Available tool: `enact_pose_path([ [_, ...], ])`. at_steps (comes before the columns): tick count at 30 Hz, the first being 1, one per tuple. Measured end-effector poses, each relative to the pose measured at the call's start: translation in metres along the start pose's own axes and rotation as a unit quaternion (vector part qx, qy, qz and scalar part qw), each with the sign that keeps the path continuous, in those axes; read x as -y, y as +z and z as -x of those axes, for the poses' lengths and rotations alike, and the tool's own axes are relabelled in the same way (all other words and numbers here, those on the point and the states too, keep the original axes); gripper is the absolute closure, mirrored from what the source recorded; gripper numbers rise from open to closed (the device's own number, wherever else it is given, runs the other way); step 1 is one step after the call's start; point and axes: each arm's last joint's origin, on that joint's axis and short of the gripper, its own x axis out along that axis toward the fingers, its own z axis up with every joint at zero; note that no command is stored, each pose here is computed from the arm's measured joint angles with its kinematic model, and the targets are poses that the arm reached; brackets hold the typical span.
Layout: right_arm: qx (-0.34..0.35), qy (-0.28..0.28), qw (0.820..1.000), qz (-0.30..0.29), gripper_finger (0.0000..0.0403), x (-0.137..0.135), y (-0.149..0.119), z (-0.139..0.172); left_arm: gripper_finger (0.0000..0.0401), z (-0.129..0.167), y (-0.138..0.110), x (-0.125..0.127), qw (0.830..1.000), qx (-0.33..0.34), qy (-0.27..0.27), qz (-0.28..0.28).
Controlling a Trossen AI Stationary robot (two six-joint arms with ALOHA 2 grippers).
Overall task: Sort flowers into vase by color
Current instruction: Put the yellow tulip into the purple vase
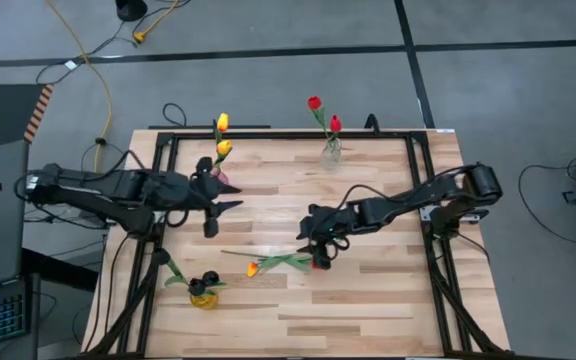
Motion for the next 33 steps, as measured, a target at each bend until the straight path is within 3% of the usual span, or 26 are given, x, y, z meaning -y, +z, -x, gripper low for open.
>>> enact_pose_path([
  [11,-0.057,-0.008,0.998,0.034,0.0198,0.007,-0.023,-0.061,0.0285,-0.020,0.004,-0.005,1.000,0.001,-0.009,0.003],
  [19,-0.068,-0.008,0.997,0.046,0.0201,0.008,-0.024,-0.064,0.0285,-0.024,0.003,-0.007,1.000,-0.004,-0.015,0.006],
  [24,-0.101,-0.012,0.994,0.050,0.0218,0.010,-0.041,-0.080,0.0285,-0.024,0.003,-0.007,1.000,-0.004,-0.015,0.004],
  [33,-0.104,-0.013,0.994,0.043,0.0253,0.013,-0.042,-0.082,0.0285,-0.024,0.003,-0.007,1.000,-0.005,-0.015,0.006],
])
